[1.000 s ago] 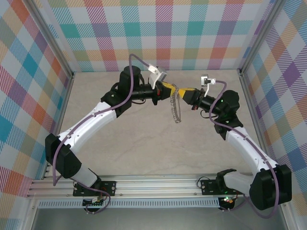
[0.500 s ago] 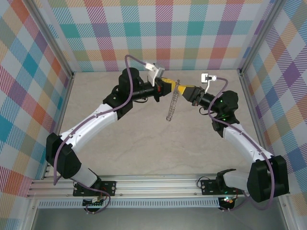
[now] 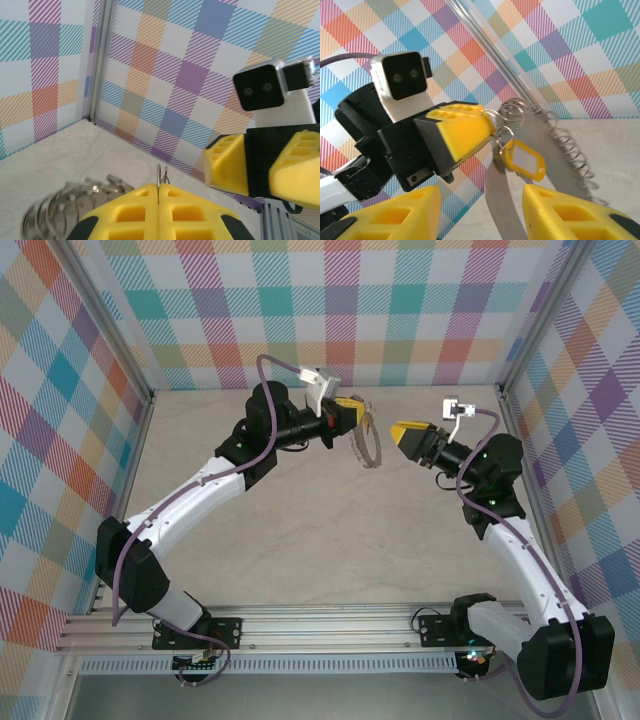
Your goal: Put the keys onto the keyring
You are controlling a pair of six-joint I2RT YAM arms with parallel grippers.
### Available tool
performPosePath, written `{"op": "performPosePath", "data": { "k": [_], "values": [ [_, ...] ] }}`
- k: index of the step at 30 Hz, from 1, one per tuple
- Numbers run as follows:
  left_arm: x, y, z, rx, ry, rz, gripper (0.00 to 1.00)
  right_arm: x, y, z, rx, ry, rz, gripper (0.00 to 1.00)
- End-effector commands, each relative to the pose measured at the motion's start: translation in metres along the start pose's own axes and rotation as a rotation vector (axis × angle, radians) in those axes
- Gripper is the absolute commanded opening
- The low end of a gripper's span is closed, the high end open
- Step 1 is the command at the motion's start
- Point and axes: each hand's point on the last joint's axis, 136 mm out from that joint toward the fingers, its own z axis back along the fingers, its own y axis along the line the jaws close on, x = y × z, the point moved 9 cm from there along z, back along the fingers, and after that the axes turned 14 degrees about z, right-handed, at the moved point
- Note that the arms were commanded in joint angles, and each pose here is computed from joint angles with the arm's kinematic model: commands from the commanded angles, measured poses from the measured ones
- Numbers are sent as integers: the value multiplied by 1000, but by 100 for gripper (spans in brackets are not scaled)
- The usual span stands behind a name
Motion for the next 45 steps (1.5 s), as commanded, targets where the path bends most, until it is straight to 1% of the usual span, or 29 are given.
{"op": "performPosePath", "data": {
  "k": [1,5,8,15,26,31,34,40,45],
  "values": [
    [4,-7,-3,-69,-1,-13,0,16,-1,-8,13,-28,48,46],
    [1,-10,-5,-110,34,7,0,20,-8,-16,42,-25,51,48],
    [1,-11,-6,-133,45,17,0,20,-14,-21,44,-26,40,47],
    [2,-12,-8,-150,52,23,0,12,-24,-27,79,-31,1,30],
    [4,-9,-13,-150,49,22,0,-20,-19,-43,141,36,-56,13],
    [3,-8,-14,-143,42,22,0,-37,-19,-41,130,58,-87,12],
    [5,-8,-13,-138,36,20,0,-43,-19,-36,114,58,-96,15],
    [4,-7,-13,-137,35,19,0,-42,-12,-30,108,49,-92,16],
    [4,-8,-13,-141,37,18,0,-37,-4,-22,54,62,-49,15]
  ]
}}
